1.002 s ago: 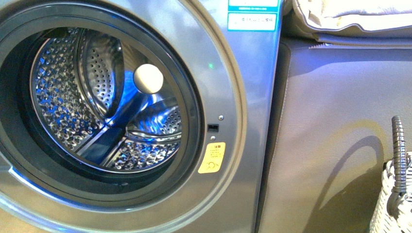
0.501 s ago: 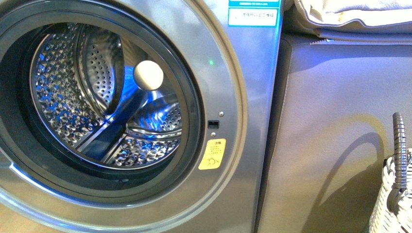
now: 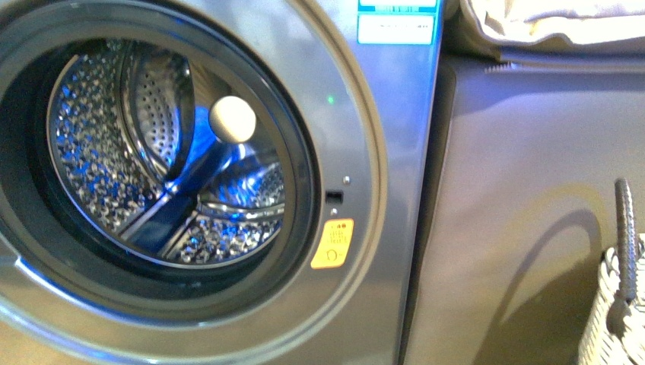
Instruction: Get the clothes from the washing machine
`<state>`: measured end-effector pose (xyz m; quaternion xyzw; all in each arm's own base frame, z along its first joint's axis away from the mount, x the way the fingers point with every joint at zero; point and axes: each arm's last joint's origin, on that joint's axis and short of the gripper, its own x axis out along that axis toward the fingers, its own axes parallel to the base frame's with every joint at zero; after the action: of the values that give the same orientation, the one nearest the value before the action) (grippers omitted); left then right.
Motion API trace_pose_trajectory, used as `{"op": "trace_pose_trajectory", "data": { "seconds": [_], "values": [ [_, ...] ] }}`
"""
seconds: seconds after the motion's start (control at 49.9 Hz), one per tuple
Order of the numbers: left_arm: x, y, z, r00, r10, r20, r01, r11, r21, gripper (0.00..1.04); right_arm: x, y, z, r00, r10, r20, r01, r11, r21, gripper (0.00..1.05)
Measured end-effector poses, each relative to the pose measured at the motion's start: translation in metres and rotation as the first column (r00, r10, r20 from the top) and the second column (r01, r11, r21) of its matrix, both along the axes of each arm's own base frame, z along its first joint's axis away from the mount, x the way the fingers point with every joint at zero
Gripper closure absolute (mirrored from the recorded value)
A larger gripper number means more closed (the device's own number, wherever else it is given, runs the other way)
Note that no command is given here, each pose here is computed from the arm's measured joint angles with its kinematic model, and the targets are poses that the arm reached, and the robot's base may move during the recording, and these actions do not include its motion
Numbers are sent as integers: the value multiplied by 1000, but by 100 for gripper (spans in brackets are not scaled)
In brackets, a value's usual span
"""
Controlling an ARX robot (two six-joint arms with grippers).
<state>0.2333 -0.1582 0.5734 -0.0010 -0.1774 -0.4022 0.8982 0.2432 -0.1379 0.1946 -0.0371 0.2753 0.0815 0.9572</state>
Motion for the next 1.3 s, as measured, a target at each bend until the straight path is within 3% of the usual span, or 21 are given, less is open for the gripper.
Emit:
{"op": "trace_pose_trajectory", "data": {
  "seconds": [0.18, 0.361, 0.561, 0.621, 0.661, 0.861, 0.901, 0.962, 1.062, 1.302],
  "values": [
    [0, 0, 0, 1000, 0, 0, 0, 1000, 0, 7, -19, 13, 67, 963, -43, 265, 25, 997, 71, 7],
    [0, 0, 0, 1000, 0, 0, 0, 1000, 0, 7, -44, 35, 126, 849, -109, 517, 51, 991, 124, 7],
    [0, 0, 0, 1000, 0, 0, 0, 1000, 0, 7, -90, 85, 149, 694, -120, 710, -25, 981, 190, 8],
    [0, 0, 0, 1000, 0, 0, 0, 1000, 0, 7, -111, 107, 137, 762, -207, 614, 103, 974, 201, 23],
    [0, 0, 0, 1000, 0, 0, 0, 1000, 0, 7, -121, 116, 116, 806, -199, 557, 124, 978, 170, 34],
    [0, 0, 0, 1000, 5, -3, -5, 1000, -2, 7, -123, 124, 62, 841, -189, 506, 144, 981, 127, 69],
    [1, -3, 2, 992, 88, -93, -89, 996, -9, 7, -124, 126, 56, 841, -187, 508, 143, 982, 125, 76],
    [3, 1, 6, 939, 269, -214, -271, 962, 22, 7, -127, 130, 49, 830, -208, 517, 170, 978, 121, 87],
    [0, 15, 14, 859, 439, -263, -445, 895, 37, 7, -129, 137, 38, 831, -182, 525, 139, 983, 120, 103],
    [-18, 60, 26, 751, 619, -231, -641, 767, -28, 7, -133, 138, 13, 840, -177, 514, 136, 984, 115, 102]
  ]
}}
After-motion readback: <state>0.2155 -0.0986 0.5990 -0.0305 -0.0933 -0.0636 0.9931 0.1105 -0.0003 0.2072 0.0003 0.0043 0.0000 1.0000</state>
